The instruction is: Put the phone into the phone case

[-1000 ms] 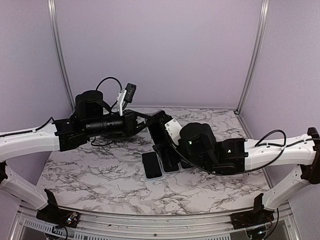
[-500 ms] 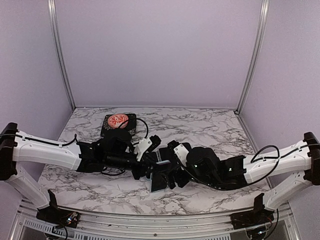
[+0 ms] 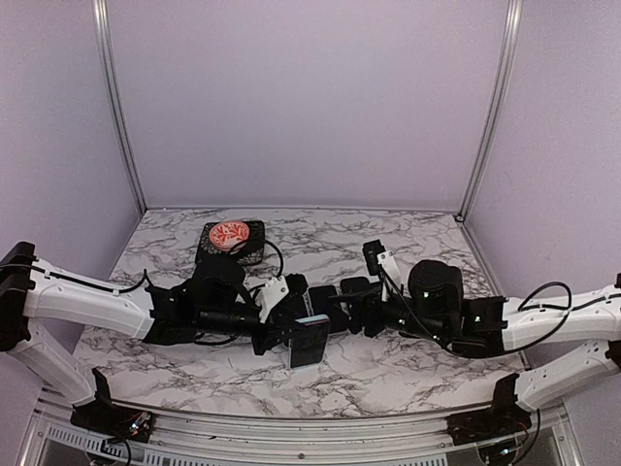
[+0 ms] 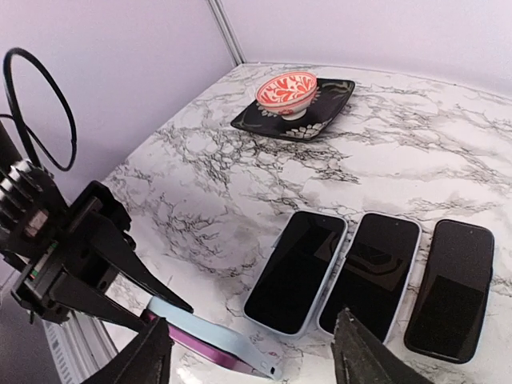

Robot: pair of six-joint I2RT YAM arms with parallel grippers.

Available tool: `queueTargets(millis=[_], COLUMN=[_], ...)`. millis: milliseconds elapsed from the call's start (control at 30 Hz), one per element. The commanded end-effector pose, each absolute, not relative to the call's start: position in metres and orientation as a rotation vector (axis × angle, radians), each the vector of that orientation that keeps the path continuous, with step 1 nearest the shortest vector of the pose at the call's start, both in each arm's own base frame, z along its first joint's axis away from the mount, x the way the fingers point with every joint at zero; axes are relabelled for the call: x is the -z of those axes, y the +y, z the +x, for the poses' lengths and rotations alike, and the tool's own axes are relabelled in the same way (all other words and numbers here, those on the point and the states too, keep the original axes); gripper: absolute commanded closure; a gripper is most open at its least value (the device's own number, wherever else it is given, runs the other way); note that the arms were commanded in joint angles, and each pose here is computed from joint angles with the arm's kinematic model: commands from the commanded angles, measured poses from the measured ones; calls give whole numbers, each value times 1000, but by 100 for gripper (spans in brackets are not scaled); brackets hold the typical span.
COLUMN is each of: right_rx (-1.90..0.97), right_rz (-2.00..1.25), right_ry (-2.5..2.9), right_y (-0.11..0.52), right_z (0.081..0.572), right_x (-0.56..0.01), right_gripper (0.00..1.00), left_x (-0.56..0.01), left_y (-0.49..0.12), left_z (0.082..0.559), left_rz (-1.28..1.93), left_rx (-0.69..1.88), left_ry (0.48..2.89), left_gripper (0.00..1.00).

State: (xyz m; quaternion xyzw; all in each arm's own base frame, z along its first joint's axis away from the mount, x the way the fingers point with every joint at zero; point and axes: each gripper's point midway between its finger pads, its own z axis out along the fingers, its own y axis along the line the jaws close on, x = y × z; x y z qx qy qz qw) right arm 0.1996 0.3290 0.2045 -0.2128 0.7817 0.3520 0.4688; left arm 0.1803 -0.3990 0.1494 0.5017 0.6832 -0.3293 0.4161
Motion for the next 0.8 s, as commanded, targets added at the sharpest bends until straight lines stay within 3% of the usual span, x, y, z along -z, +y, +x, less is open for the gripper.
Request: queueTargets(millis=[0,200,600,767], right_rx=[-995,-1049,-936,-908], right_rz=[-549,-641,-633,-645], right_ry=[1920,1945,2062,2102], right_y=[360,375,368,361], right_z=[201,190,196,190], right_x=[-216,-202,-154,-135], right_gripper=[39,43,67,67], left_x=[-111,-105,-102,-105], left_y=[-382,-377,-378,-376], left_z=[179,183,181,185], left_rz=[1307,1285,1290,1268], left_rx=[733,695,710,690], left_ry=[1820,1843,1851,1853], left_gripper=[90,88,80,74])
